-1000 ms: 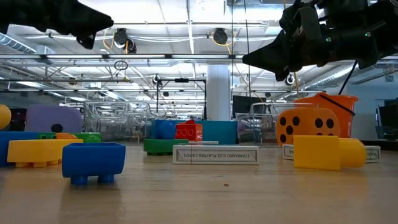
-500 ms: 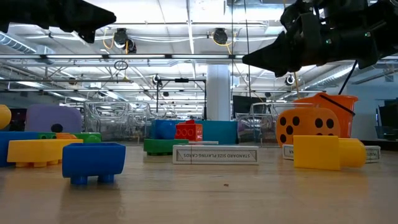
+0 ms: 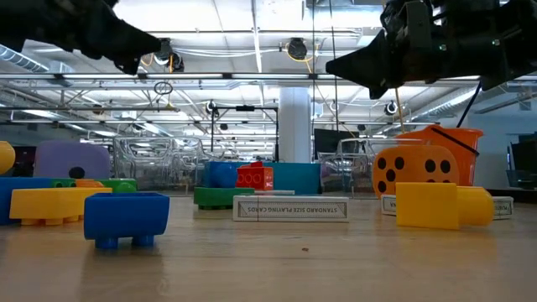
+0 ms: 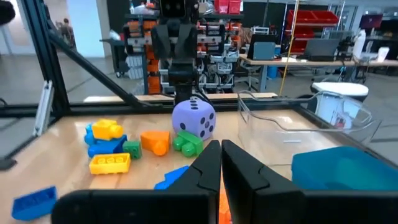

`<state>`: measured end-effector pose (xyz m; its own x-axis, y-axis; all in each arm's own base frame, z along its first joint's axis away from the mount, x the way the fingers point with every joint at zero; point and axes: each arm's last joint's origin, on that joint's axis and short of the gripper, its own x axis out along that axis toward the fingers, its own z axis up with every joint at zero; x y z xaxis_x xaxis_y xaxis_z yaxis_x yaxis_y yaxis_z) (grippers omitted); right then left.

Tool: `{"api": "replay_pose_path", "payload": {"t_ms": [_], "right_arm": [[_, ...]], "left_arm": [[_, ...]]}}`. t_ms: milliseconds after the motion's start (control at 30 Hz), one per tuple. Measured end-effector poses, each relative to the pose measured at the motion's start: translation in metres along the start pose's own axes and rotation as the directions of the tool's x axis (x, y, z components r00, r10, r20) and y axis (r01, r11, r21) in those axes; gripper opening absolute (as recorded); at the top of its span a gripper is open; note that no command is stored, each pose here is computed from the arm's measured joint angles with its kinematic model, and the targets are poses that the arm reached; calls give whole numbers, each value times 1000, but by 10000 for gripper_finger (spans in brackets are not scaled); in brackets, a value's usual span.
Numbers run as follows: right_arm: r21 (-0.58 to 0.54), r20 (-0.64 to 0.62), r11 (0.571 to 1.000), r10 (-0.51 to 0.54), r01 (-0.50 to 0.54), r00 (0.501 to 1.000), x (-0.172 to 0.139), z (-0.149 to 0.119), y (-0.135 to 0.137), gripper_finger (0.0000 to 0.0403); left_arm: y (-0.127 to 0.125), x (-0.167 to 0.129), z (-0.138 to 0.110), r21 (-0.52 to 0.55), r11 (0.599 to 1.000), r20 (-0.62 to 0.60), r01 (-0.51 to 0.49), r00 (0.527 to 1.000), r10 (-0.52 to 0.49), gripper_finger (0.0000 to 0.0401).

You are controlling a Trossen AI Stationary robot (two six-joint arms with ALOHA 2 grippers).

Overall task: Pick & Place Toys
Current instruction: Put the red game piece into the blue bin

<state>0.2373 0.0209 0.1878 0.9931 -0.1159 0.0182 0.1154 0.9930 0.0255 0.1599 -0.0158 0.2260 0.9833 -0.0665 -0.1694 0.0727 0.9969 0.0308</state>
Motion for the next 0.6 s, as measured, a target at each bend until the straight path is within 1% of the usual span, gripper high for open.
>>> {"api": "replay_pose_path", "payload": {"t_ms": [67,167,333,433,600], "right_arm": [[9,0,1000,-1,1,1000,0,0,0,27],[-3,0,1000,-1,1,1000,0,0,0,55],[-16,0,1000,-1,1,1000,0,0,0,117],[-3,0,1000,2,-2,1000,0,0,0,154],[19,0,998,59,-59,998,0,0,3,205]], "left_arm": [[1,5,-3,-23,999,-25,-35,999,34,47],[1,12,-7,-18,997,-53,-69,996,68,47],[1,21,-12,35,997,-71,-68,995,71,47],[1,23,-12,53,996,-71,-68,995,72,47],[1,22,-11,67,995,-65,-67,995,72,47]]}}
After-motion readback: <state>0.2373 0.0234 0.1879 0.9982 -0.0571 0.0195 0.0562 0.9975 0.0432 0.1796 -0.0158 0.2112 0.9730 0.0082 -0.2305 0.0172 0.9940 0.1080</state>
